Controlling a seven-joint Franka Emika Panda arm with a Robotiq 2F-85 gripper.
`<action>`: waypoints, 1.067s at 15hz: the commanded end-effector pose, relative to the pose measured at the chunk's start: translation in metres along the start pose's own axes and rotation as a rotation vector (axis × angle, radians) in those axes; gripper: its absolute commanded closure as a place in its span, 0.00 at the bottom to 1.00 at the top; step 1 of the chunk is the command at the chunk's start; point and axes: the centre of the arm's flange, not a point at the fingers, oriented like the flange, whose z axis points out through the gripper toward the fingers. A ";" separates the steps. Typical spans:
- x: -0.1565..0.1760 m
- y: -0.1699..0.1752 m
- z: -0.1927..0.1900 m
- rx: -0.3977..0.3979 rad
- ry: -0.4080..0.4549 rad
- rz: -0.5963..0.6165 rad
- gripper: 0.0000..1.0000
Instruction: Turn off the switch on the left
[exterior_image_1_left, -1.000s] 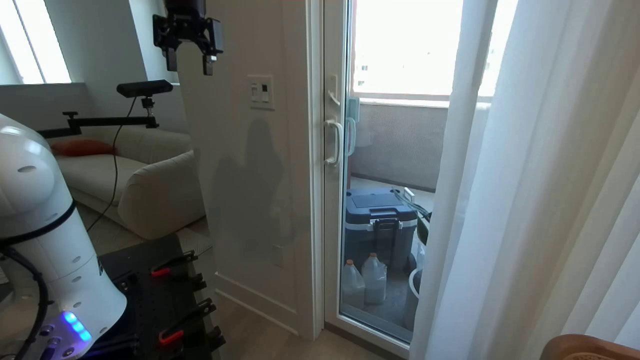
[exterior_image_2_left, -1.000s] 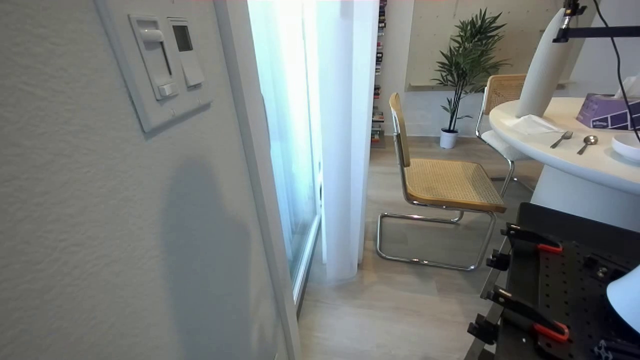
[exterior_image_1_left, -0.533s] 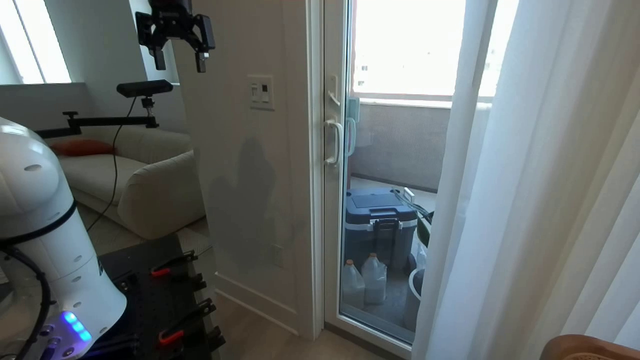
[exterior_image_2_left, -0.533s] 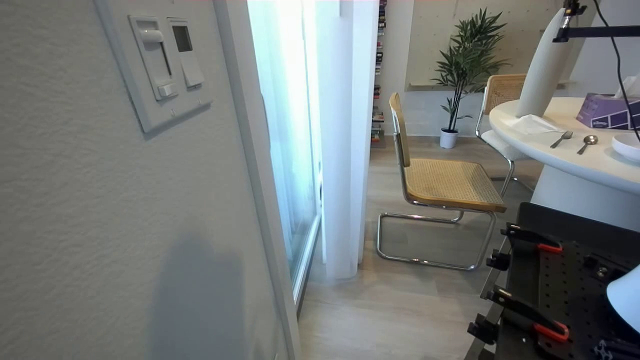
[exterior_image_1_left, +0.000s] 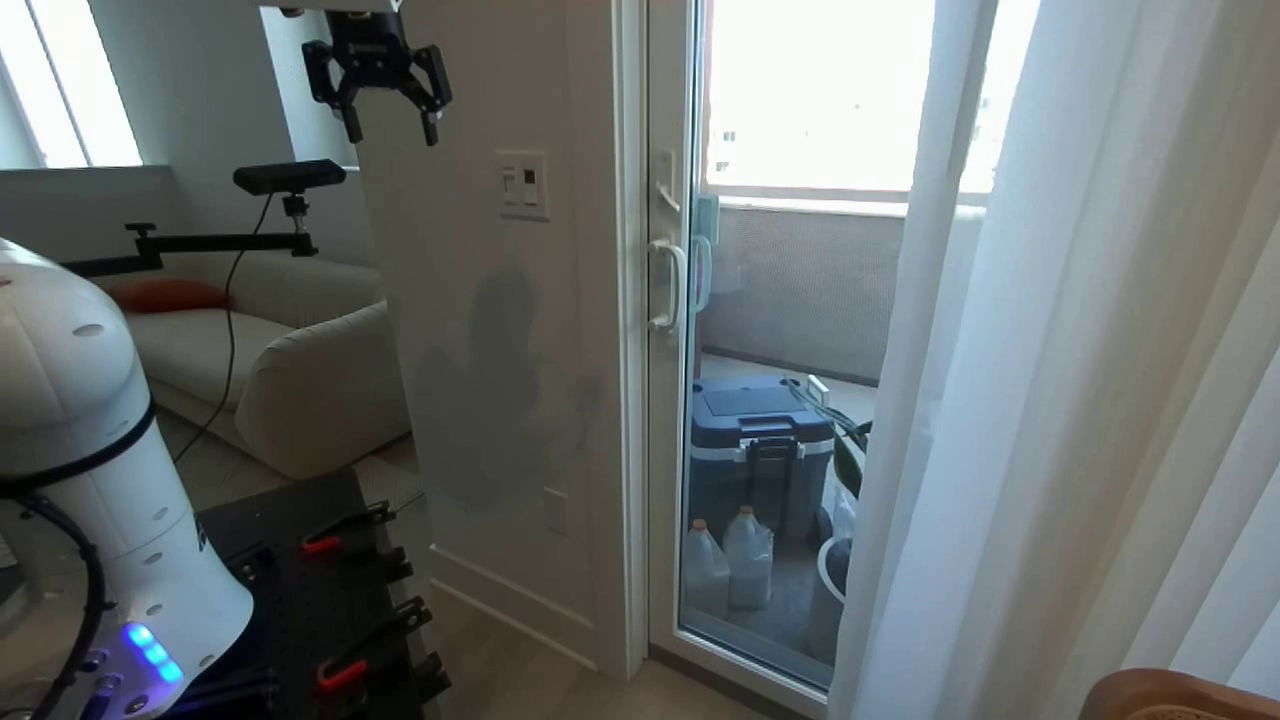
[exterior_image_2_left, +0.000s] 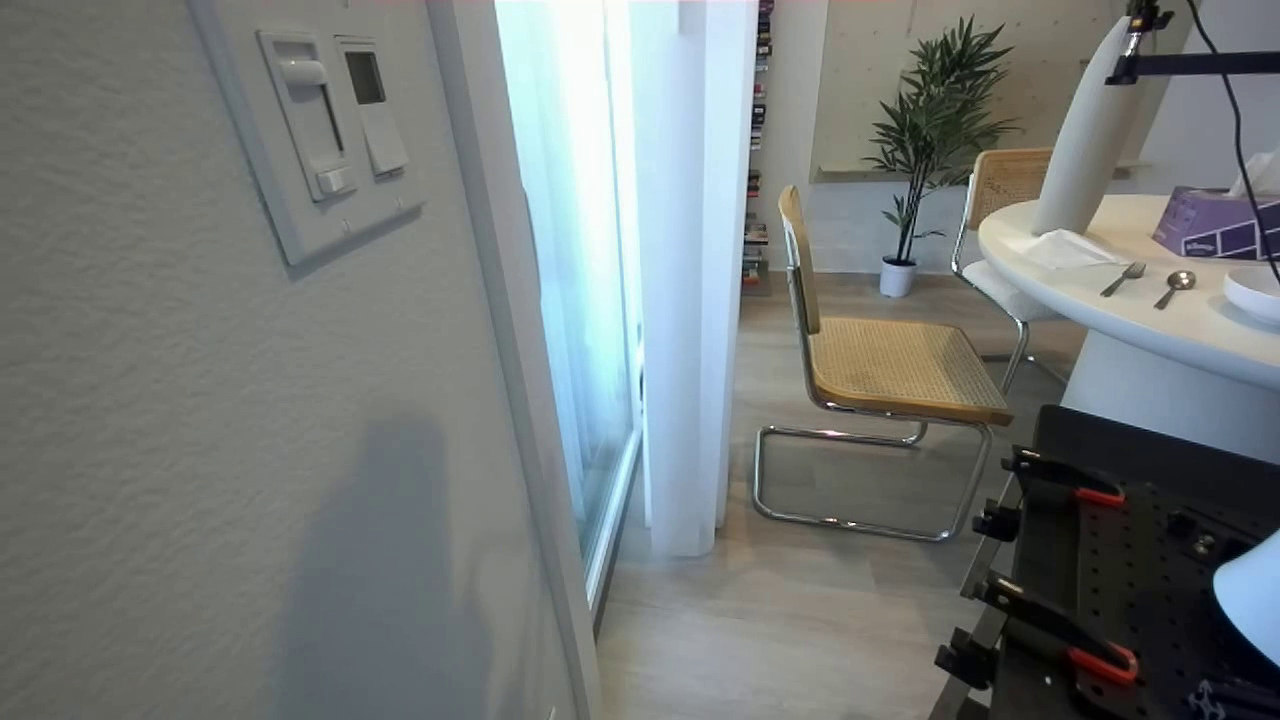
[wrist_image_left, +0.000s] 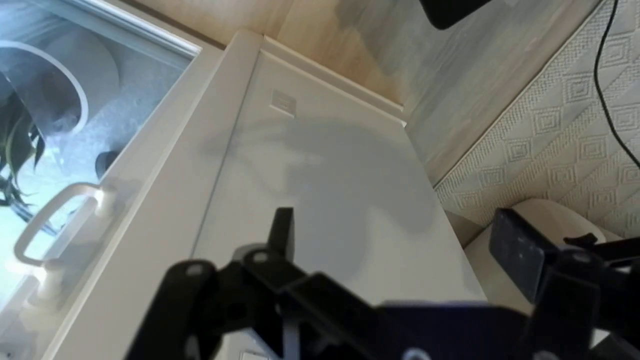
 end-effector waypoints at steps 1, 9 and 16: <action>0.026 -0.005 0.028 -0.008 0.091 -0.026 0.00; 0.105 -0.050 0.092 -0.156 0.350 0.100 0.00; 0.132 -0.065 0.109 -0.223 0.499 0.160 0.66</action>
